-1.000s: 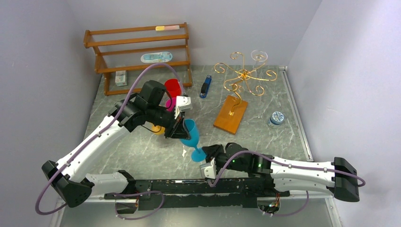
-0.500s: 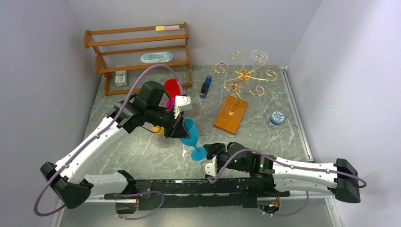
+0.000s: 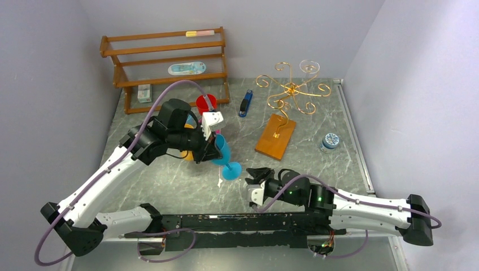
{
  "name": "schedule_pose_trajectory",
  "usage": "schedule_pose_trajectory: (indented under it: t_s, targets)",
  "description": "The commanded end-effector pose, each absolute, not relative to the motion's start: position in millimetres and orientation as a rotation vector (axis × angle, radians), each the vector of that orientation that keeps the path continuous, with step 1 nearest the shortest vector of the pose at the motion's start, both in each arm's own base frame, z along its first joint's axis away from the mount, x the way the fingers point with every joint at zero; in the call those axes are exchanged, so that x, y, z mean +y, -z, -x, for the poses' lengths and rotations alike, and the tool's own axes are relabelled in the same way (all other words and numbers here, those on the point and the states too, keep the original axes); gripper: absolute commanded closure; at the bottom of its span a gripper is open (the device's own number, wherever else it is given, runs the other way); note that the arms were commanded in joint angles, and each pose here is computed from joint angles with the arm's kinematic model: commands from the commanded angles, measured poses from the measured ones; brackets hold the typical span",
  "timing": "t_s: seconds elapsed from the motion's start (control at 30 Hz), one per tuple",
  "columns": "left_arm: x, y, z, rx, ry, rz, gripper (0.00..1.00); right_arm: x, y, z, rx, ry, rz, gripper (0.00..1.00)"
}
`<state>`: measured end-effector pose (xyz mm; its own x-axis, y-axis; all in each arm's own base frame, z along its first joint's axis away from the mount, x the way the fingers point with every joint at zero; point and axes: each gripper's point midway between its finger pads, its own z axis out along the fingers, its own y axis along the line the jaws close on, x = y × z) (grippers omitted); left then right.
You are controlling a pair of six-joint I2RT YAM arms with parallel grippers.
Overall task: Take the wine glass off the wine glass rack
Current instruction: Place the wine glass at the center of the board.
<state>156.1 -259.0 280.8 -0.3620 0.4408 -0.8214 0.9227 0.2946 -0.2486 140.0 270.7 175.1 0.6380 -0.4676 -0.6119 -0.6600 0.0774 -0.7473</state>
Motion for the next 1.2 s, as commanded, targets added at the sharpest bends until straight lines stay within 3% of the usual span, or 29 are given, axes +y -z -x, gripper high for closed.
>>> schedule_pose_trajectory:
  t_s: [0.0,0.27,0.67,0.93,1.03,1.17]
  targets:
    - [-256,-281,-165,1.931,0.913,-1.155,0.95,264,-185,-145,1.039,-0.215,1.440,0.59]
    - [-252,-260,-174,1.999,0.870,-1.059,0.95,252,-199,-155,1.226,-0.335,1.123,0.50]
    - [-229,-210,-200,2.072,0.669,-0.798,0.95,170,-176,-205,1.669,-0.349,-0.015,0.25]
    - [-217,-177,-219,2.156,0.508,-0.666,0.95,143,-141,-200,1.799,-0.340,-0.400,0.26]
    - [-211,-167,-222,2.199,0.453,-0.593,0.95,131,-129,-196,1.849,-0.377,-0.603,0.31]
    - [-209,-151,-216,2.238,0.392,-0.601,0.95,140,-127,-199,1.916,-0.456,-0.619,0.37]
